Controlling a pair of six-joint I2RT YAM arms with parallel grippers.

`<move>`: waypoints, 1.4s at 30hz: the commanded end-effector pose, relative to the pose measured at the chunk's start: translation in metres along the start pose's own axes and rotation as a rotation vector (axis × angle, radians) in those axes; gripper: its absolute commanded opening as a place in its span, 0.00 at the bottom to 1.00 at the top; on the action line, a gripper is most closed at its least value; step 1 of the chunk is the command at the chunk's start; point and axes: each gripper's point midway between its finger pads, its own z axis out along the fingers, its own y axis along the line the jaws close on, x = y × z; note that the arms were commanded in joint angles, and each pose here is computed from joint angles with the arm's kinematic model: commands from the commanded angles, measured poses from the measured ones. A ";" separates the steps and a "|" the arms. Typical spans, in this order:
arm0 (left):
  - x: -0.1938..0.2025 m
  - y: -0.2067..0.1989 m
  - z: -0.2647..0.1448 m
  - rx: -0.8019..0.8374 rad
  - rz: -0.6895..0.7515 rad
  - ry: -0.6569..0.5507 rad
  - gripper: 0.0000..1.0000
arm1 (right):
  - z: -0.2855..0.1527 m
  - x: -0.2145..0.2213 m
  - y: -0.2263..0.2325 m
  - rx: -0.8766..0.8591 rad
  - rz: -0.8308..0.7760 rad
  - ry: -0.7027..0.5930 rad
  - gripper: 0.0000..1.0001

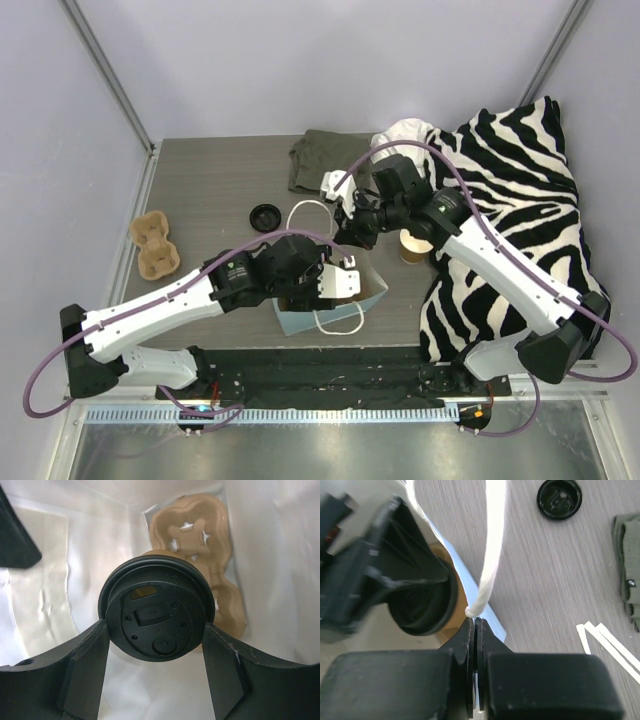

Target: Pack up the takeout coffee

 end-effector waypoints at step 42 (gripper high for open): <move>0.025 0.003 0.041 -0.279 0.127 -0.187 0.42 | -0.029 -0.042 0.029 0.401 -0.167 -0.301 0.01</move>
